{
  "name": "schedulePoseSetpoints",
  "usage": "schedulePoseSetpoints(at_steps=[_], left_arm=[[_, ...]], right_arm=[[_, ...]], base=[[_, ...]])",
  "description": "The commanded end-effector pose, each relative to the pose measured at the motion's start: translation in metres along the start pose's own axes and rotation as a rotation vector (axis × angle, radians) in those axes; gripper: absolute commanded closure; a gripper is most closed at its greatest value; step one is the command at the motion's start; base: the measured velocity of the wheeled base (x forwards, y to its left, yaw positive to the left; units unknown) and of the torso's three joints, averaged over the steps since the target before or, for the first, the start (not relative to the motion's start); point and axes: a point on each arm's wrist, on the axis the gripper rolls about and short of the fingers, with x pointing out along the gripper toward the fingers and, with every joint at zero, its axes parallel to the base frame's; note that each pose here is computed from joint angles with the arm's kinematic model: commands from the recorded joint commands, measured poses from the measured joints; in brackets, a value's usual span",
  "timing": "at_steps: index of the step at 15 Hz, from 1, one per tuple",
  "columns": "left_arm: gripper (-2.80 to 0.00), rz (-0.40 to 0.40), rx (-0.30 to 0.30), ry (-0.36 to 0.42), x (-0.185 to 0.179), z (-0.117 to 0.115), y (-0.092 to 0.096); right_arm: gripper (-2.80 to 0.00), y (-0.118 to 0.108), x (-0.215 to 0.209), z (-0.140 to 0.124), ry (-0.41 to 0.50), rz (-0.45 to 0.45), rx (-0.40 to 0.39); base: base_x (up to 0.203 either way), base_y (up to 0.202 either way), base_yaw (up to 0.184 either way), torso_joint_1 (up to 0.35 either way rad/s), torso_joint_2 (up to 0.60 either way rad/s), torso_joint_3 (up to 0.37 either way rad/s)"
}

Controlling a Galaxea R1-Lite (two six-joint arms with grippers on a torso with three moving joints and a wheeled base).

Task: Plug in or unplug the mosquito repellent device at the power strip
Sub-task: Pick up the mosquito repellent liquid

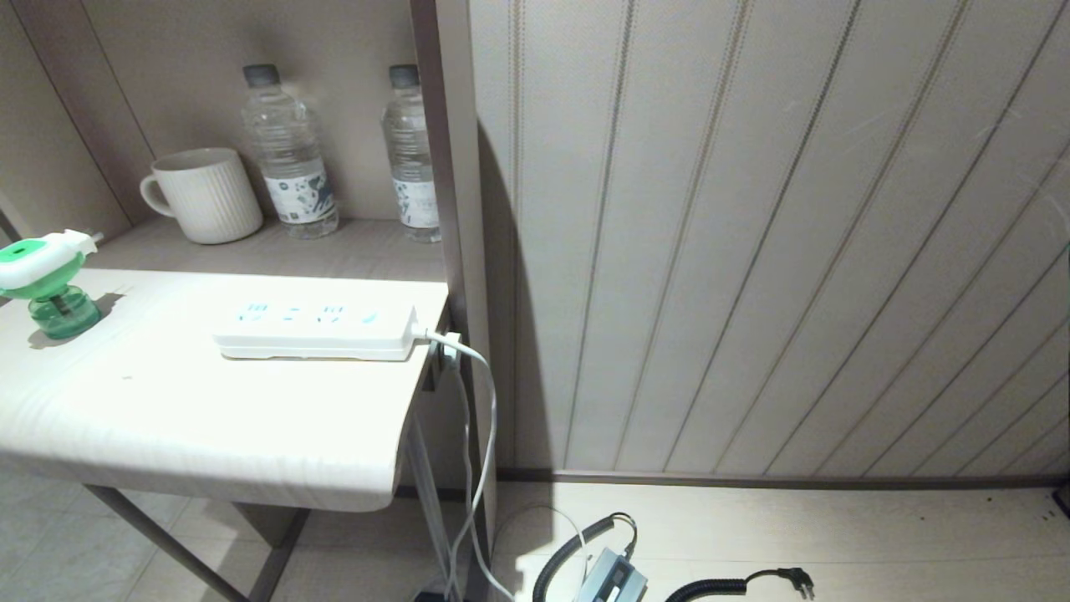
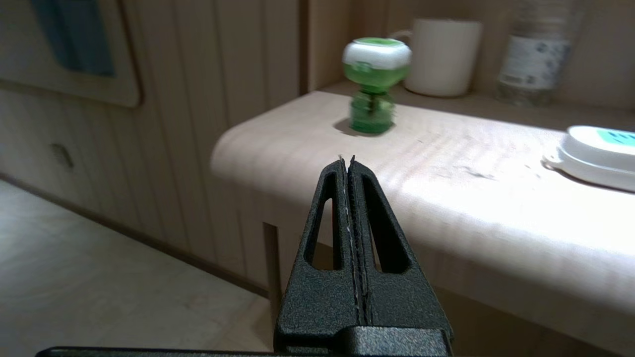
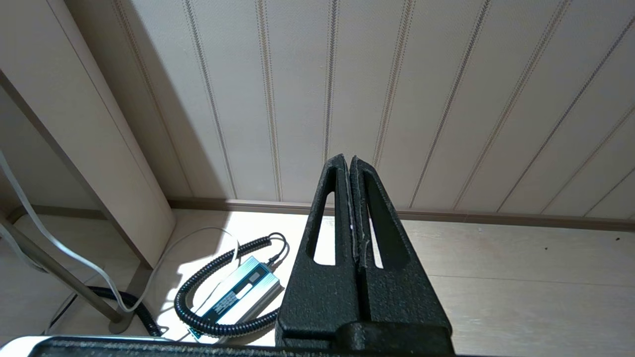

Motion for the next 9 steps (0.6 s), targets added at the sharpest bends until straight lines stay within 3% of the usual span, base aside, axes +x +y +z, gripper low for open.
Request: schedulePoseSetpoints(at_steps=[1,5,6,7,9], left_arm=[[0.0,0.081,0.0,-0.053,0.002,-0.004,0.0],[0.0,0.122,-0.029,-0.059,0.015,0.0,-0.001],[-1.25,0.123,-0.04,-0.04,0.019,-0.002,-0.002],[-2.8,0.124,-0.045,-0.017,0.022,-0.004,-0.002],[-2.8,0.122,-0.056,0.003,0.03,-0.002,-0.004]], right_arm=[[0.0,0.0,0.0,0.0,0.0,0.0,0.0],[0.0,0.0,0.0,0.0,0.0,0.0,0.0],[0.0,0.0,0.0,0.0,0.0,-0.003,0.0],[0.0,0.0,0.0,0.0,0.0,0.0,0.0],[0.0,0.0,0.0,0.0,0.0,0.0,0.0]], base=[[0.0,0.0,0.0,0.0,0.0,0.0],[0.0,0.0,0.0,0.0,0.0,0.0],[0.0,0.0,0.0,0.0,0.0,0.0],[0.0,0.0,0.0,0.0,0.0,0.0],[0.0,0.0,0.0,0.0,0.0,0.0]])
